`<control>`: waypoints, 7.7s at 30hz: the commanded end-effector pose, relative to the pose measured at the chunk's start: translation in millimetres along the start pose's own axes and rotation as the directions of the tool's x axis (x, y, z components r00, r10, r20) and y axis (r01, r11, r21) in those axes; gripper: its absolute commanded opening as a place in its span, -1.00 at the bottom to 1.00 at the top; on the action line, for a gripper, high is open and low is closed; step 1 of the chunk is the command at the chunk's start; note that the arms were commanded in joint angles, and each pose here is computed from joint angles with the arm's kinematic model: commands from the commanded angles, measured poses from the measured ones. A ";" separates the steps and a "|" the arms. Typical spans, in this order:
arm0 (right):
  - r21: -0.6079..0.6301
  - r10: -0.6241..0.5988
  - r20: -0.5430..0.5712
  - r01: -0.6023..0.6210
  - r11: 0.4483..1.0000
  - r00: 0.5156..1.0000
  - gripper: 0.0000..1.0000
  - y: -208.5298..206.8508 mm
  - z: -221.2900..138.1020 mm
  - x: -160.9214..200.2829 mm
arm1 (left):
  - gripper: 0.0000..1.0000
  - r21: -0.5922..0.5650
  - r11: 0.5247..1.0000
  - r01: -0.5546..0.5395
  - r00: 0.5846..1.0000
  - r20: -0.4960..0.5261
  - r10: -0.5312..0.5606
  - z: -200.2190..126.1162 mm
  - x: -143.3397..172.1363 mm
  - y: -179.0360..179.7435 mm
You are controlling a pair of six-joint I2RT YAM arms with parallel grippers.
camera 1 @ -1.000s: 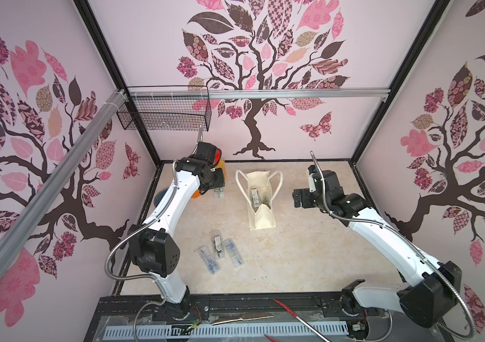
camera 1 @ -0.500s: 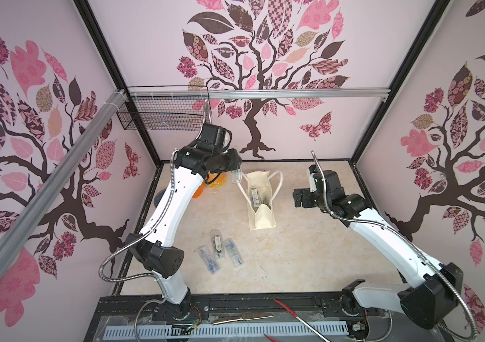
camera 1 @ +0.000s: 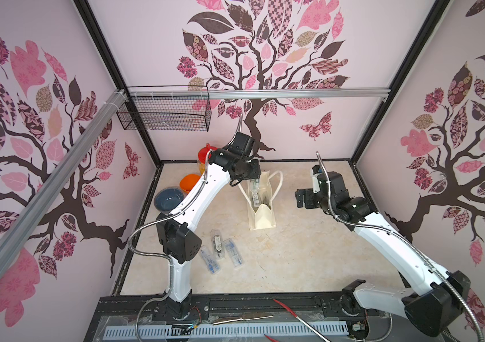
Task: Put the compass set into the canvas bag
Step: Place the compass set in the canvas bag, then pick up the compass set at the center of the board.
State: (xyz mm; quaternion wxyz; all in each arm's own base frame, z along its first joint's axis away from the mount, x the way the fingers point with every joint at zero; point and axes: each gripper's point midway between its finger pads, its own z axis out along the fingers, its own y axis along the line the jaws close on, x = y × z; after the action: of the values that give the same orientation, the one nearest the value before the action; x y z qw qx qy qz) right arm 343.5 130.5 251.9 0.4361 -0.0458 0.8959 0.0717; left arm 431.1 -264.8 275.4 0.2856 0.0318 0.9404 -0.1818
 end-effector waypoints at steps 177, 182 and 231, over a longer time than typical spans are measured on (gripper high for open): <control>-0.053 0.041 -0.065 -0.045 0.998 0.997 1.00 0.1 14.3 54.3 | 0.56 -0.537 0.672 0.510 0.595 -0.344 -0.727 -23.8 319.2 217.0; -0.046 0.036 -0.064 -0.039 0.998 0.997 1.00 -1.3 13.8 54.3 | 0.37 -0.541 0.668 0.511 0.588 -0.348 -0.730 -20.9 326.0 218.5; -0.029 -0.009 -0.085 0.006 1.000 0.996 0.99 1.1 15.9 35.8 | 0.01 -0.592 0.690 0.416 0.581 -0.410 -0.703 5.2 347.1 238.6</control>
State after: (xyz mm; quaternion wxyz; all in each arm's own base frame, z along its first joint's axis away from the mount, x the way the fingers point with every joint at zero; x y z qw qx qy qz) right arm 329.3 135.7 207.3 0.3891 -0.0611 0.9151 0.0861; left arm 188.1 -66.7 13.0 -0.1045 -0.2847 0.9517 -0.0479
